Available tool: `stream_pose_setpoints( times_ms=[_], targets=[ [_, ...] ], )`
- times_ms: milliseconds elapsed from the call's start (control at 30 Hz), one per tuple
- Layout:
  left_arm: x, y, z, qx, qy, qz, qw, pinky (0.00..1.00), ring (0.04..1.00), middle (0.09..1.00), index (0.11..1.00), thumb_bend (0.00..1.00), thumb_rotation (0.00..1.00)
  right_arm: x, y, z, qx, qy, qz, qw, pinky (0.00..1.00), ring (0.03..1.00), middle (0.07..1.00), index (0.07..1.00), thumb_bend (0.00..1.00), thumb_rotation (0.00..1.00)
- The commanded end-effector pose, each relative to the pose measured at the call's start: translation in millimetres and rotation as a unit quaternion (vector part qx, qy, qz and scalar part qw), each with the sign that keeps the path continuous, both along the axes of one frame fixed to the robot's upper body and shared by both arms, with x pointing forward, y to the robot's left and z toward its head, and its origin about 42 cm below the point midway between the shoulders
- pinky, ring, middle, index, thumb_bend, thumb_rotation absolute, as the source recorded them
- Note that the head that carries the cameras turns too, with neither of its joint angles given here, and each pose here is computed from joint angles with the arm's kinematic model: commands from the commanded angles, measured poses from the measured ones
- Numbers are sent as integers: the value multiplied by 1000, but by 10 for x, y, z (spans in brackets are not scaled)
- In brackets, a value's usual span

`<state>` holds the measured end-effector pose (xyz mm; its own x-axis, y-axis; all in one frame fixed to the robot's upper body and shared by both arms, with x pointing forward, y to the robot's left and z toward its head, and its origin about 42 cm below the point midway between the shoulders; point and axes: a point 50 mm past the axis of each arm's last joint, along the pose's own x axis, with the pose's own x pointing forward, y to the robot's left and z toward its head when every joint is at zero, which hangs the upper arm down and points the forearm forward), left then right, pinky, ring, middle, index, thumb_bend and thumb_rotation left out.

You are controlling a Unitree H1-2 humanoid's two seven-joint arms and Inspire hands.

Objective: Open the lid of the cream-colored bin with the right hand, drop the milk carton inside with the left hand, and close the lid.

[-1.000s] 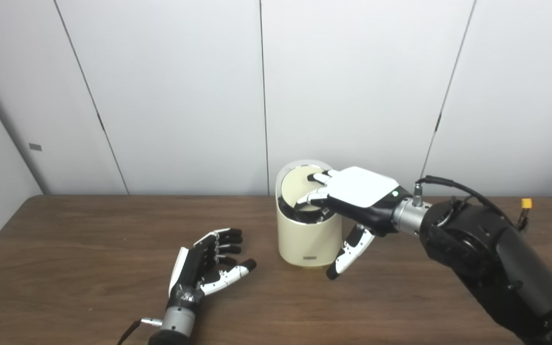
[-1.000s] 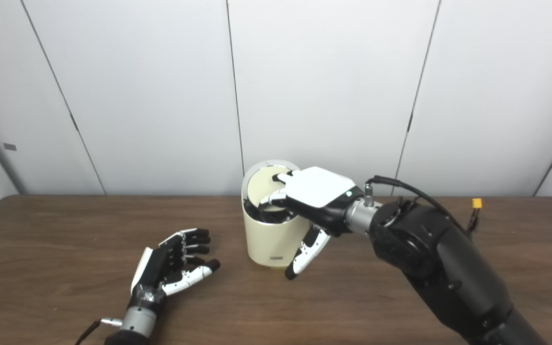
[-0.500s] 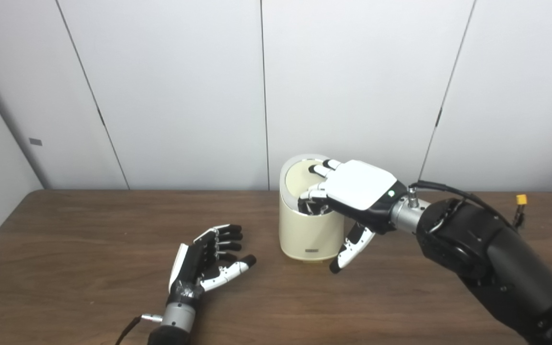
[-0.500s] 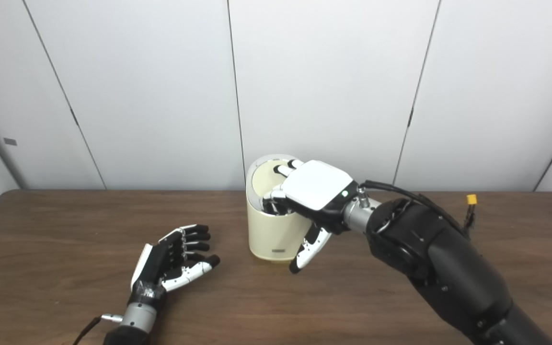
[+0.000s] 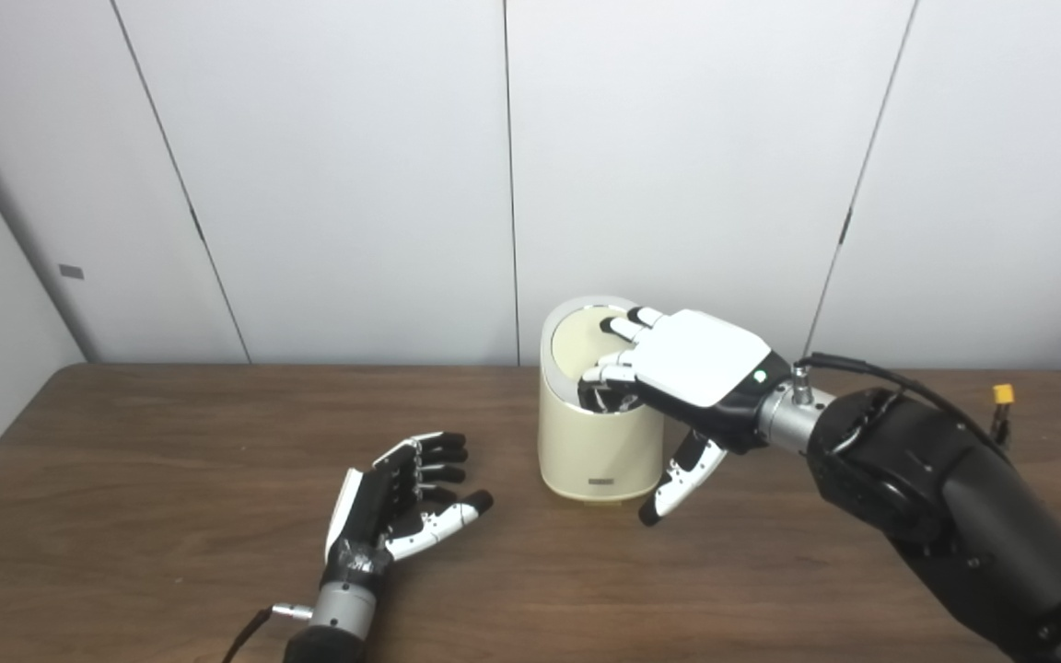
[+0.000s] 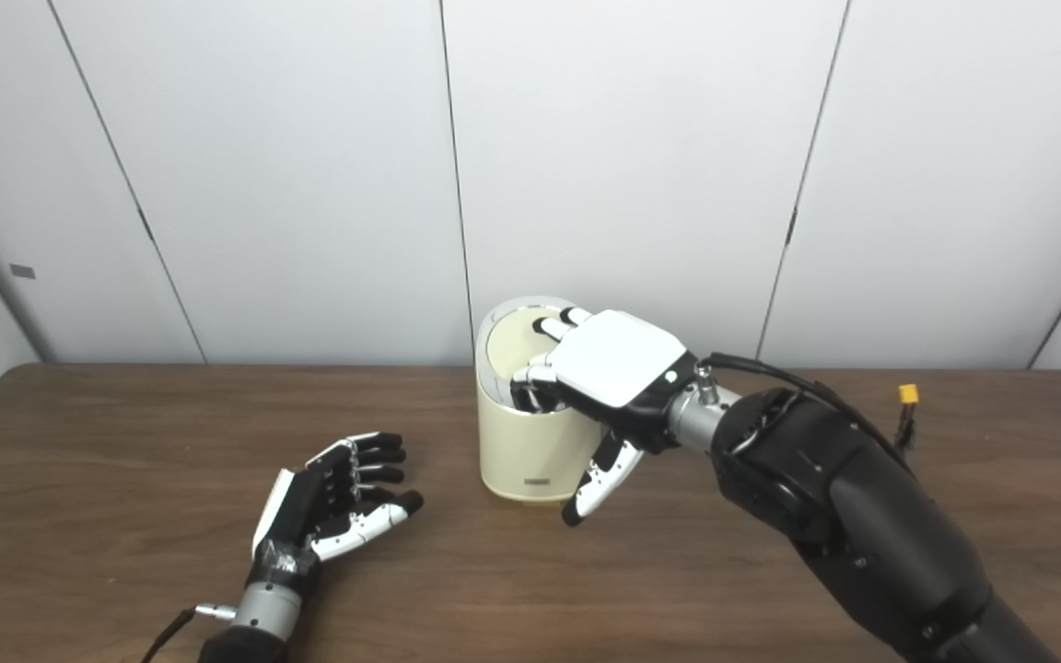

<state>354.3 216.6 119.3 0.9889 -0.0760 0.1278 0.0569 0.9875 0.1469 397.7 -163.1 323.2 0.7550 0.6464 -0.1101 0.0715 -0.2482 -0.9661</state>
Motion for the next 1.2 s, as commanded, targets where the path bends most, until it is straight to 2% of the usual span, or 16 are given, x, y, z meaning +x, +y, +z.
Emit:
stream_pose_setpoints(
  times_ms=[0, 133, 267, 400, 500, 600, 700, 900, 967, 1033, 1167],
  targets=[
    [22, 11, 47, 1, -12, 0, 1000, 580, 668, 711, 731, 753, 162, 60, -153, -4, -12, 10, -22, 1000, 1000, 1000, 838, 850, 811, 561],
    [24, 11, 43, 4, -12, 0, 1000, 577, 670, 715, 735, 755, 174, 64, -162, 22, 27, 6, -5, 1000, 1000, 1000, 821, 836, 814, 568],
    [34, 16, 27, 10, -11, -1, 1000, 583, 670, 714, 737, 756, 187, 84, -178, 75, 88, -7, 4, 996, 1000, 999, 823, 843, 795, 529],
    [52, 9, 14, 7, -11, -2, 1000, 579, 667, 713, 738, 751, 175, 116, -200, 110, 140, -31, 6, 990, 970, 995, 897, 900, 764, 509],
    [68, -6, -5, 6, -10, -3, 1000, 580, 672, 718, 743, 748, 170, 115, -205, 137, 151, -57, -5, 987, 981, 1000, 947, 946, 750, 490],
    [88, -24, -19, 4, -10, -4, 1000, 575, 670, 717, 740, 751, 167, 121, -223, 148, 151, -83, -17, 985, 963, 999, 938, 964, 762, 489],
    [117, -43, -27, 4, -13, -4, 1000, 569, 664, 712, 735, 759, 170, 144, -261, 142, 168, -85, -35, 981, 970, 1000, 944, 984, 765, 482],
    [141, -61, -34, 2, -16, -5, 1000, 603, 679, 722, 744, 755, 190, 178, -338, 132, 218, -77, -60, 971, 973, 1000, 966, 986, 804, 404],
    [146, -66, -30, 2, -18, -3, 1000, 591, 675, 719, 741, 757, 188, 195, -356, 118, 251, -61, -66, 964, 971, 1000, 969, 988, 822, 391],
    [146, -65, -19, 2, -20, -1, 1000, 586, 674, 715, 736, 763, 189, 219, -381, 88, 299, -36, -71, 951, 914, 977, 966, 980, 837, 381],
    [145, -56, 7, -5, -25, -1, 1000, 588, 675, 715, 735, 767, 172, 241, -508, -5, 414, 29, -90, 905, 779, 934, 962, 959, 841, 363]
  ],
)
